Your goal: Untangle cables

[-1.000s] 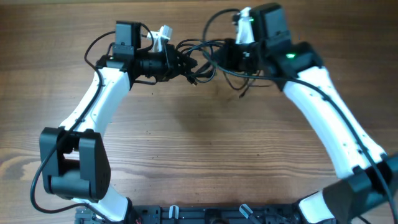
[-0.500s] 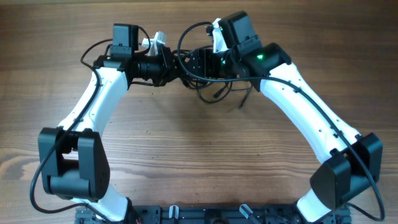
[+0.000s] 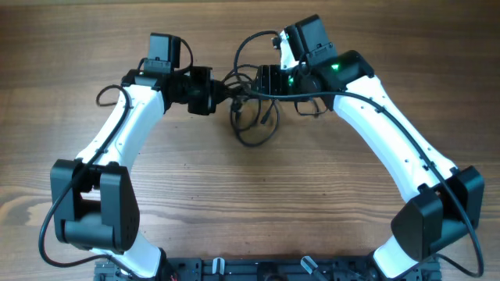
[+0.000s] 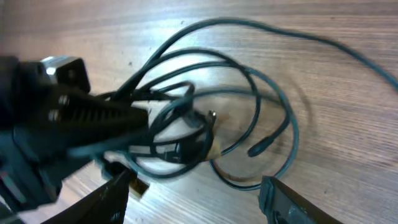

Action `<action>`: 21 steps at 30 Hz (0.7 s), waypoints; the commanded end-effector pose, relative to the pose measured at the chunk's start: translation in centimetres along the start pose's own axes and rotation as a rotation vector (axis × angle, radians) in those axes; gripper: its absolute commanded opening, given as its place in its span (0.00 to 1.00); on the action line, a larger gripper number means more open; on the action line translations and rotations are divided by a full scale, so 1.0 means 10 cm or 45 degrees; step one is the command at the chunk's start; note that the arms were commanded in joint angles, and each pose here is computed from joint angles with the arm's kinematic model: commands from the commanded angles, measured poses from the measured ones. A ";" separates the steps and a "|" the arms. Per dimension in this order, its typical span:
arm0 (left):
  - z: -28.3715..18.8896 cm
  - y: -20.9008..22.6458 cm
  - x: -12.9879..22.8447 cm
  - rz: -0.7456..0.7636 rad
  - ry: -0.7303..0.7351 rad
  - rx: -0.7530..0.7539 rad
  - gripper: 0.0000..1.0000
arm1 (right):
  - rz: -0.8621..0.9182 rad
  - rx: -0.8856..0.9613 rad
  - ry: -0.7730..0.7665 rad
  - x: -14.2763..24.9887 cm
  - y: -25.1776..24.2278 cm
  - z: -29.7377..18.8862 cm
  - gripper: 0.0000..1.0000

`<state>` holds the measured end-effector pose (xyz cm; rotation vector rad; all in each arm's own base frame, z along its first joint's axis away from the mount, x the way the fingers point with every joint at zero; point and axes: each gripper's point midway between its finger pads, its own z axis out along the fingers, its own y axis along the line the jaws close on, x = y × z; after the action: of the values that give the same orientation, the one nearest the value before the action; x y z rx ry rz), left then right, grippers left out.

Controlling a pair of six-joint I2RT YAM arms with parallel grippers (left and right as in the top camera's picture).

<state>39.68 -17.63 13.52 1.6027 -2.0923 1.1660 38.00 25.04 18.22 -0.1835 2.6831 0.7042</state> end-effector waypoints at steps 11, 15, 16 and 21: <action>-0.31 -0.60 0.35 -0.461 0.363 0.203 0.04 | -0.234 -0.142 0.029 0.04 0.23 0.08 0.69; -0.46 -0.78 0.43 -0.334 0.450 0.280 0.04 | -0.257 -0.118 0.017 0.05 0.29 0.17 0.68; -0.46 -0.77 0.45 -0.328 0.462 0.276 0.04 | -0.260 -0.119 0.016 0.06 0.31 0.18 0.67; -0.54 -0.88 0.56 -0.203 0.517 0.327 0.04 | -0.238 -0.073 -0.020 0.01 0.30 0.20 0.56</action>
<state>44.51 -17.72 21.73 1.5049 -1.6943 1.5809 37.10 29.11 19.22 -0.4741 2.5637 0.7911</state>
